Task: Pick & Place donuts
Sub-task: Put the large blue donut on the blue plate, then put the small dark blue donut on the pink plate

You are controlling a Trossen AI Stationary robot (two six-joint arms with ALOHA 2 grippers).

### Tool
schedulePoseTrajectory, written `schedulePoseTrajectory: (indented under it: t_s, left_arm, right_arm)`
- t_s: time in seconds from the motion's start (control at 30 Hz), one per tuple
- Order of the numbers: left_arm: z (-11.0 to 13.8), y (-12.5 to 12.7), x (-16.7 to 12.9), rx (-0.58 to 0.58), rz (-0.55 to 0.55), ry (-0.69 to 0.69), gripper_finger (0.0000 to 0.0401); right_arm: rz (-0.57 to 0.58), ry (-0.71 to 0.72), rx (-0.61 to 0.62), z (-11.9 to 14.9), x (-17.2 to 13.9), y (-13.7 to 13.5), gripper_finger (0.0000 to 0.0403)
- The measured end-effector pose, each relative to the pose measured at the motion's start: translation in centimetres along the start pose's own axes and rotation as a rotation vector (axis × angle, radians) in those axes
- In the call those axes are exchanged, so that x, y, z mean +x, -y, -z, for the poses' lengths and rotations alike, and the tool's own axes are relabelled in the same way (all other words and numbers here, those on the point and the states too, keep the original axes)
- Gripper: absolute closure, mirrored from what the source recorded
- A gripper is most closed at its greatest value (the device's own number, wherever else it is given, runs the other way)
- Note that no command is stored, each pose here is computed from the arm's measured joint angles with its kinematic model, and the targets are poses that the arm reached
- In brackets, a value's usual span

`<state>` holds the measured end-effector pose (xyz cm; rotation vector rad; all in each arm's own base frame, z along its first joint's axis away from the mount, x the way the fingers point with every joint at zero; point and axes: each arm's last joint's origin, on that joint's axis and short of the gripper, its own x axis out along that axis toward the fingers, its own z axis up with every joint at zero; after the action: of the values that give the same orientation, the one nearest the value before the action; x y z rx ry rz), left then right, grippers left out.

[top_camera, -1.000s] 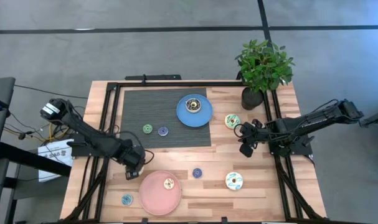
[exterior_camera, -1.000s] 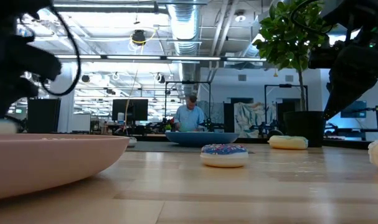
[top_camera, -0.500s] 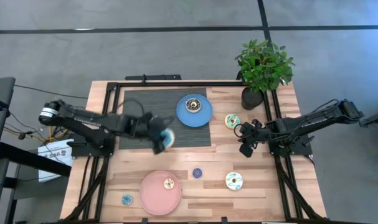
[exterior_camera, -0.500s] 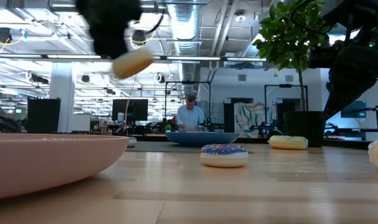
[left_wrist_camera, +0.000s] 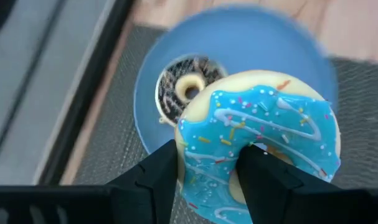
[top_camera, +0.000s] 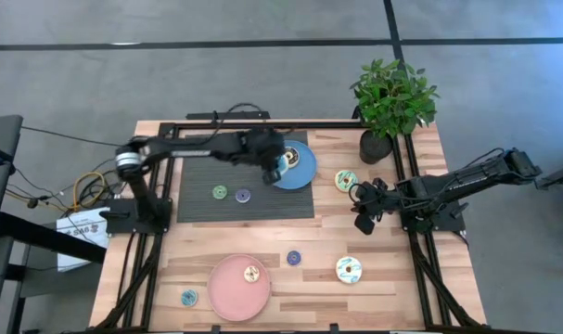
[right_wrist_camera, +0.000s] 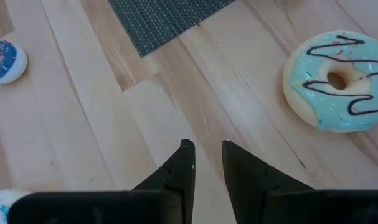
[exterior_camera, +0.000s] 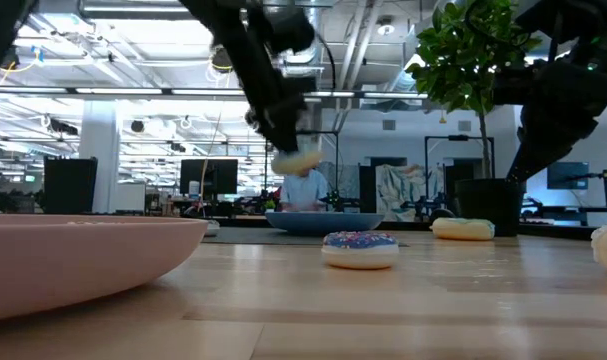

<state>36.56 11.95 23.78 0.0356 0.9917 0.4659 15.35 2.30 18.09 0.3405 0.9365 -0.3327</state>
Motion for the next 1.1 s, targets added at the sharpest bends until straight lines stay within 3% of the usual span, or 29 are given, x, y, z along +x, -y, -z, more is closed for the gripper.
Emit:
schedulePoseTrajectory:
  t_s: [0.17, 0.37, 0.57, 0.83, 1.1]
  left_arm:
    - [0.6, -1.7, 5.0, -0.090, 0.114, -0.096, 0.0253]
    - [1.5, -2.4, 7.7, -0.125, 0.176, -0.149, 0.0253]
    - [1.4, -3.0, 7.7, -0.152, 0.170, -0.139, 0.0243]
    - [1.3, -3.0, 7.5, -0.147, 0.169, -0.131, 0.0197]
    - [-0.5, -4.4, 5.3, -0.088, 0.171, -0.202, 0.0181]
  right_arm:
    - [0.002, 0.001, 0.020, 0.0, 0.0, 0.1, 0.0333]
    - [0.002, 0.004, 0.057, -0.1, 0.0, 0.0, 0.0333]
    - [0.029, 0.024, 0.083, -0.1, 0.0, 0.1, 0.0333]
    - [0.059, 0.035, 0.122, -0.5, 0.2, 0.8, 0.0333]
    - [0.069, 0.035, 0.147, -0.7, 0.2, 1.2, 0.0333]
